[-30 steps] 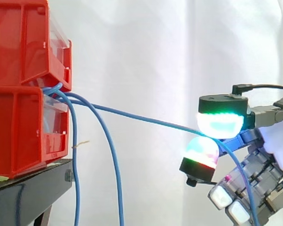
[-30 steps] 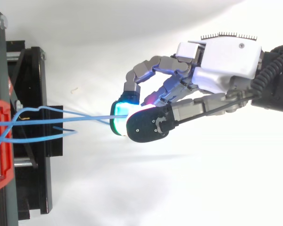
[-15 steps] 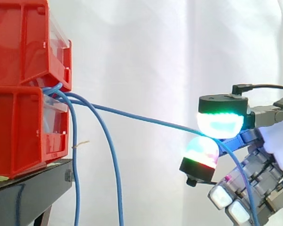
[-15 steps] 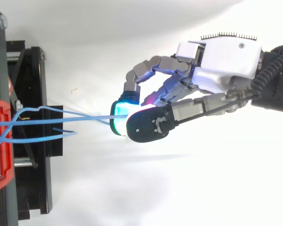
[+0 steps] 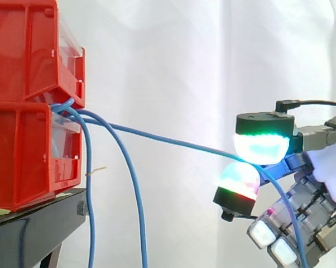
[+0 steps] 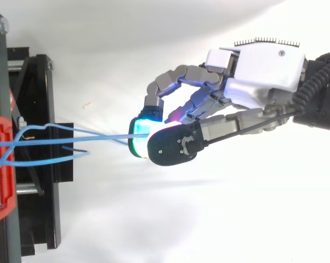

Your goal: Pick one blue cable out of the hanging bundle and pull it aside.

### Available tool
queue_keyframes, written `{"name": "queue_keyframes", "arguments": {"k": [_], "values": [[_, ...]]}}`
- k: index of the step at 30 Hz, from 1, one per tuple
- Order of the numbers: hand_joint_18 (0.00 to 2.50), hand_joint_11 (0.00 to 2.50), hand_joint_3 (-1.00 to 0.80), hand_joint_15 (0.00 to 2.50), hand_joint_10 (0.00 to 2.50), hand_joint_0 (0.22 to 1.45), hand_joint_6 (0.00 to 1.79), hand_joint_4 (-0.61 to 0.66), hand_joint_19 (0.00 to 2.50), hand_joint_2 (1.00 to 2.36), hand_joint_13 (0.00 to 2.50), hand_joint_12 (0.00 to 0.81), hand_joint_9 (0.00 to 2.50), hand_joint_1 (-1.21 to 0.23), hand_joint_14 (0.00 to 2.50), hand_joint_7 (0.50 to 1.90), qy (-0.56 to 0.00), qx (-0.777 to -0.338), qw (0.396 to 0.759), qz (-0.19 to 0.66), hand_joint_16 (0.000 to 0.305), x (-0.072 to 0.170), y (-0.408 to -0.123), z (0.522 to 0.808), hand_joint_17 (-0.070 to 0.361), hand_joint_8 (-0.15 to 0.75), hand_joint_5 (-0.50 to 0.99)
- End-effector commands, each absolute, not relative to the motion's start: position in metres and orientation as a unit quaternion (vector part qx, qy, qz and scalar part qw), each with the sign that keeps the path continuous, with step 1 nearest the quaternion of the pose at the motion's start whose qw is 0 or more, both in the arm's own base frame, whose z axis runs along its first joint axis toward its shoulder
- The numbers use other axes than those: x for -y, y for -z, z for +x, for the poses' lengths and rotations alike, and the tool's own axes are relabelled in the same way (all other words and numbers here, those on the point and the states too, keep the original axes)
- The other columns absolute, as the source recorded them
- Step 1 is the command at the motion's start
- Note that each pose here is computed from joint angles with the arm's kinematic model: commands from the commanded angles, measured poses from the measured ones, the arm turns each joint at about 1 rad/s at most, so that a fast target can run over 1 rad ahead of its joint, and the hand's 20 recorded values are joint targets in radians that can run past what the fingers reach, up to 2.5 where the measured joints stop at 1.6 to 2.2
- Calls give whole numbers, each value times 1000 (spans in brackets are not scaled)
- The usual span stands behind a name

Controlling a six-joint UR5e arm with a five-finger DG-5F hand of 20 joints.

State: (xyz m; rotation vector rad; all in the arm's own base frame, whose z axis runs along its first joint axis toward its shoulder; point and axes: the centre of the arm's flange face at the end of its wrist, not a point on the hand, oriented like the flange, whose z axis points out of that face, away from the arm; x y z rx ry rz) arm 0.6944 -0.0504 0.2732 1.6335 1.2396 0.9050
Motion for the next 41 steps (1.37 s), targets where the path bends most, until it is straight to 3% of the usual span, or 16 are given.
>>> {"name": "queue_keyframes", "arguments": {"k": [1,41], "values": [[508,455,-221,608,14,604,909,-74,400,1010,808,369,902,-660,20,1025,-364,-498,435,656,54,50,-273,695,122,273,-32],[508,451,-225,598,14,603,909,-82,403,1012,809,365,899,-657,20,1005,-364,-498,435,656,54,50,-273,695,122,272,-33]]}}
